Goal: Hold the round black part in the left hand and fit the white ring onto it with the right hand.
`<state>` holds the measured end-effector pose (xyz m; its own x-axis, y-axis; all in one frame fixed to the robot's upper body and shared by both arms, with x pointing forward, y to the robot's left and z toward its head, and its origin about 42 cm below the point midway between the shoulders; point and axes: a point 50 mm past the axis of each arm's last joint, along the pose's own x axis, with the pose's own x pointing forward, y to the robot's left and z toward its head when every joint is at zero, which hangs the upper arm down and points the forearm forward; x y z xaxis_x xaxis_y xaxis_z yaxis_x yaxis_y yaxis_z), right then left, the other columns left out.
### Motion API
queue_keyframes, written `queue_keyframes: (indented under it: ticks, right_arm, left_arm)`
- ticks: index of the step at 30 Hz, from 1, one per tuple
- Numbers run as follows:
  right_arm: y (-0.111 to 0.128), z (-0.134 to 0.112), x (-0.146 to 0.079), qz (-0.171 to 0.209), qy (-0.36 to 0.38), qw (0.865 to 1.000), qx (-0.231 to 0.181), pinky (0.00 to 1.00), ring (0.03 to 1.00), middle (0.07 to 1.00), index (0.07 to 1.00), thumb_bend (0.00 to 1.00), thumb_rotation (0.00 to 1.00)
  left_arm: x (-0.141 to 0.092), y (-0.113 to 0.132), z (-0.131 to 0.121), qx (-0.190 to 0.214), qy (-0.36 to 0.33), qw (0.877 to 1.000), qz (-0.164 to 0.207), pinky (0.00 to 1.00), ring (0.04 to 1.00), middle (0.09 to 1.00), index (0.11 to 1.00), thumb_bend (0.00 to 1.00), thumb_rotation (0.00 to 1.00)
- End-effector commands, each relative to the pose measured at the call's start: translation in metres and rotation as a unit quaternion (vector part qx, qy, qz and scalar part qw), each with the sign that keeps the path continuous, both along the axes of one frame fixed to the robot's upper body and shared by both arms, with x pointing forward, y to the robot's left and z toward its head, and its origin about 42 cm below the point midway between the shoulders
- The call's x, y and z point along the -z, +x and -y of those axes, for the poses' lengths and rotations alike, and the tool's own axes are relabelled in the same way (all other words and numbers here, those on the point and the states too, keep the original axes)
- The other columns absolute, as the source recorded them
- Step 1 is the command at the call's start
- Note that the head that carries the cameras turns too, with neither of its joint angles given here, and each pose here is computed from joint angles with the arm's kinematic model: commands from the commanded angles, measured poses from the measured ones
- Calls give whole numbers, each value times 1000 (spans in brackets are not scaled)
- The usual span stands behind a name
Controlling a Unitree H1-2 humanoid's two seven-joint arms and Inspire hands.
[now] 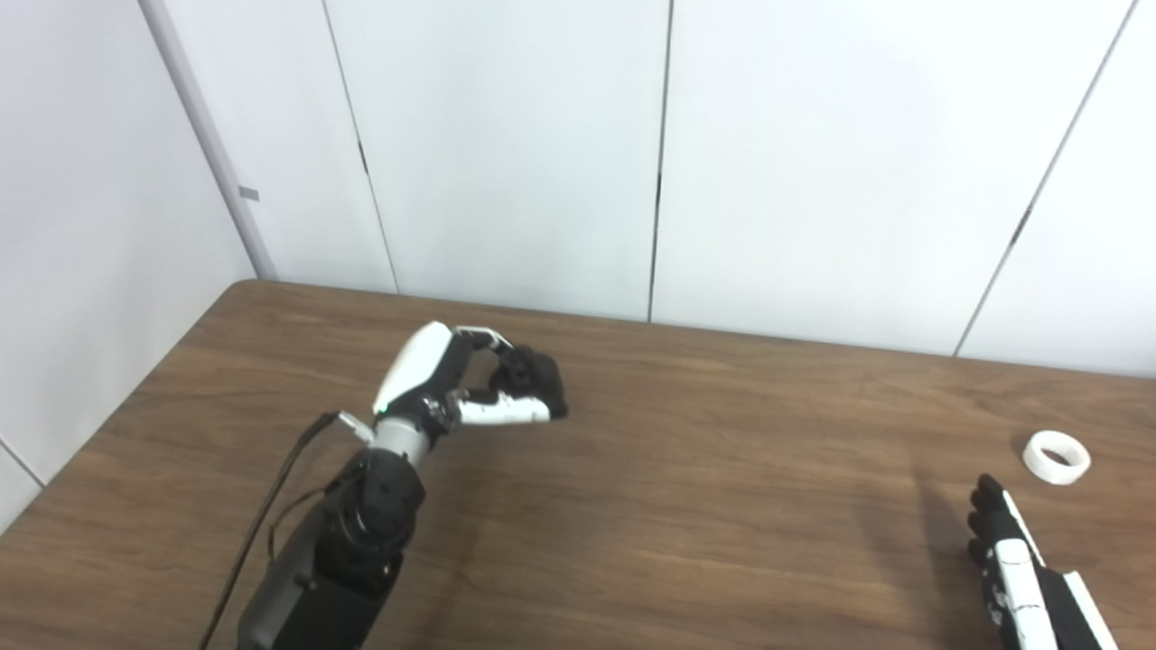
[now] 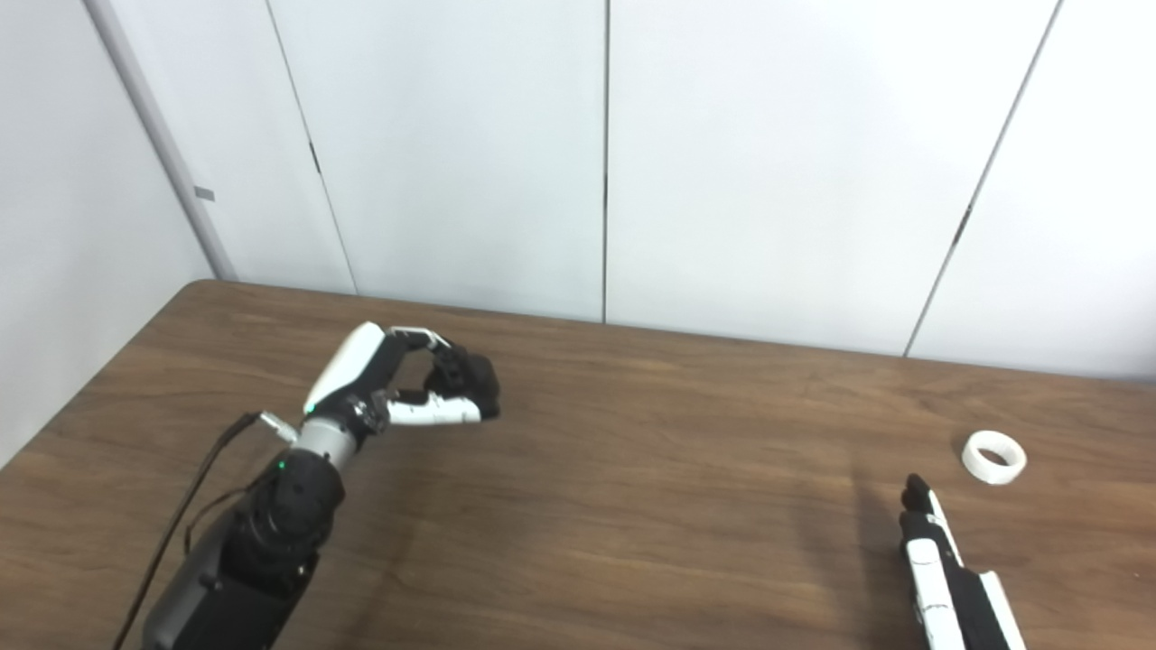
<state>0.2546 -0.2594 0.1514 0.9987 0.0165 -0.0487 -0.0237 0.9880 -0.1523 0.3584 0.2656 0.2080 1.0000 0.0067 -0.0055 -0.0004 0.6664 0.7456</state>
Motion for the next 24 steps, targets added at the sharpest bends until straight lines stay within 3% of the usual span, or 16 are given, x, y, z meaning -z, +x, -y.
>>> queue_keyframes:
  ticks: [1,13,24]
  right_arm:
    - [1,-7,-6,5,9,1000,-11,1000,1000,1000,1000,523,1000]
    - [-1,-14,-13,20,46,999,-9,1000,1000,1000,1000,545,1000]
    - [-3,-27,-29,26,31,999,-7,1000,1000,1000,1000,619,1000]
  left_arm:
    - [-18,-4,10,16,16,999,41,1000,902,803,483,525,57]
    - [0,-47,57,68,3,992,106,1000,883,781,481,524,53]
    - [34,-81,86,110,22,989,93,1000,878,769,482,524,55]
